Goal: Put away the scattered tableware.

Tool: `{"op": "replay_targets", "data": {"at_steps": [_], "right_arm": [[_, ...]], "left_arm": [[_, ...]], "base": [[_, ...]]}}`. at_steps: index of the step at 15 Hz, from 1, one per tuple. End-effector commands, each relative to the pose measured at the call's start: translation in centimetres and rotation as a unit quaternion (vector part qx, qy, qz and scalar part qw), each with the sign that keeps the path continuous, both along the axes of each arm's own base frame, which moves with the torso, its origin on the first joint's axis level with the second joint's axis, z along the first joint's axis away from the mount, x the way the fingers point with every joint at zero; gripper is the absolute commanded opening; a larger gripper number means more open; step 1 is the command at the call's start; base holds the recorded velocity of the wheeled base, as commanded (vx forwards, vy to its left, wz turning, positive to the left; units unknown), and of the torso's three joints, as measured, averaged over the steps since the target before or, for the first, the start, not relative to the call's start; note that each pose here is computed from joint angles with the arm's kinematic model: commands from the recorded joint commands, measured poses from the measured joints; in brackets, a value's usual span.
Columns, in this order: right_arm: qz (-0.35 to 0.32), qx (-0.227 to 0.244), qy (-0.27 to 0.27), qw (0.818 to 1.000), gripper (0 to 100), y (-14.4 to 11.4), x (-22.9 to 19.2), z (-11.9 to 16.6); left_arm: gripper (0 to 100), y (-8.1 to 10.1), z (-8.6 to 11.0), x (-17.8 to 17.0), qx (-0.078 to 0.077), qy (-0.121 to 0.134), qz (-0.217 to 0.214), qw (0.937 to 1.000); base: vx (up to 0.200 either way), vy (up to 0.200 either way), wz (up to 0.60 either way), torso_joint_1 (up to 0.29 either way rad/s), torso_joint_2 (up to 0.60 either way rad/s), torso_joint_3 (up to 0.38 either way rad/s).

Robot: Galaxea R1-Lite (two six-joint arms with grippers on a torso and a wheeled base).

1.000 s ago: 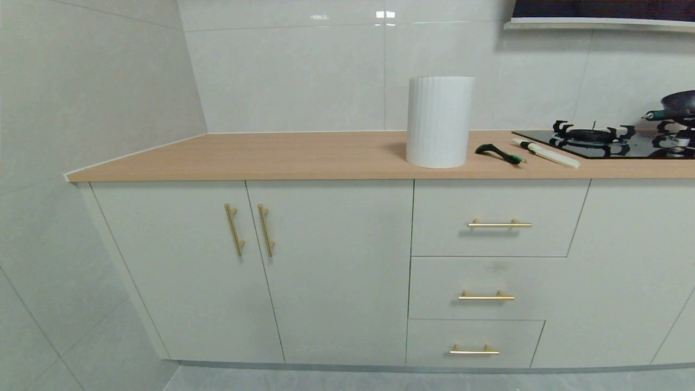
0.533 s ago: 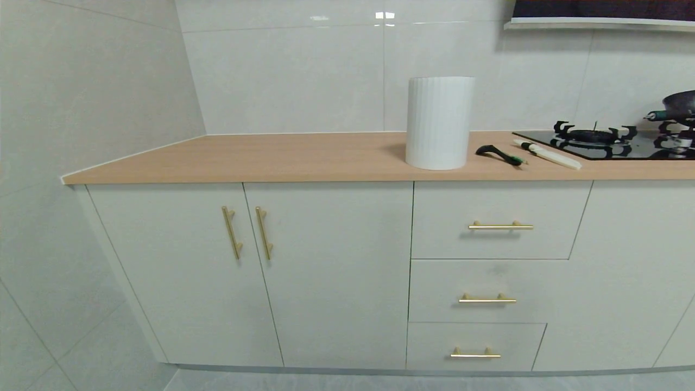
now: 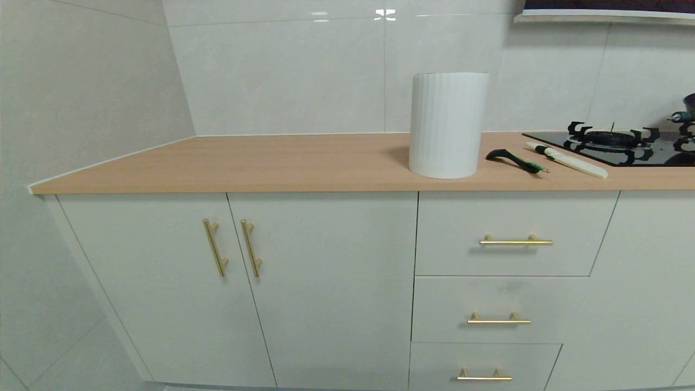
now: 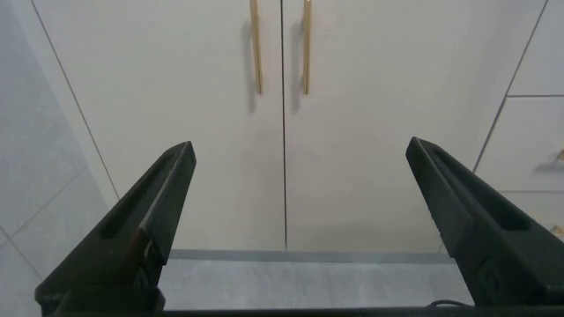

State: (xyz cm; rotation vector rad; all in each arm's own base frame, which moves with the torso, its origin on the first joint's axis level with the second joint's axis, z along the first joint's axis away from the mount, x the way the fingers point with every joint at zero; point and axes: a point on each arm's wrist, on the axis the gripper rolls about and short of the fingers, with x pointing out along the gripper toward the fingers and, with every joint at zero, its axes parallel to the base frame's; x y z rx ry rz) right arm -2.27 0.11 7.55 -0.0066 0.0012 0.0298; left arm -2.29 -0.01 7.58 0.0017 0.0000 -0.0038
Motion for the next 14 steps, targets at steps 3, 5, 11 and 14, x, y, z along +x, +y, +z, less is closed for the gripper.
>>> {"op": "replay_targets", "data": {"at_steps": [3,5,11,14], "right_arm": [[-0.002,-0.001,-0.001,1.0,100,0.0,0.0,0.0],[-0.003,0.002,-0.029,1.0,100,0.0,-0.4,1.4],[0.105,0.009,0.195,0.975,100,0.6,5.9,6.1],[0.134,0.006,0.326,0.936,100,2.2,13.1,7.3]], "left_arm": [[100,0.0,0.0,0.0,0.0,0.0,0.0,1.0],[100,0.0,0.0,0.0,0.0,0.0,0.0,1.0],[100,0.0,0.0,0.0,0.0,0.0,0.0,1.0],[100,0.0,0.0,0.0,0.0,0.0,0.0,1.0]], "base": [[0.0,0.0,0.0,0.0,0.0,0.0],[0.0,0.0,0.0,0.0,0.0,0.0],[0.0,0.0,0.0,0.0,0.0,0.0],[0.0,0.0,0.0,0.0,0.0,0.0]]}}
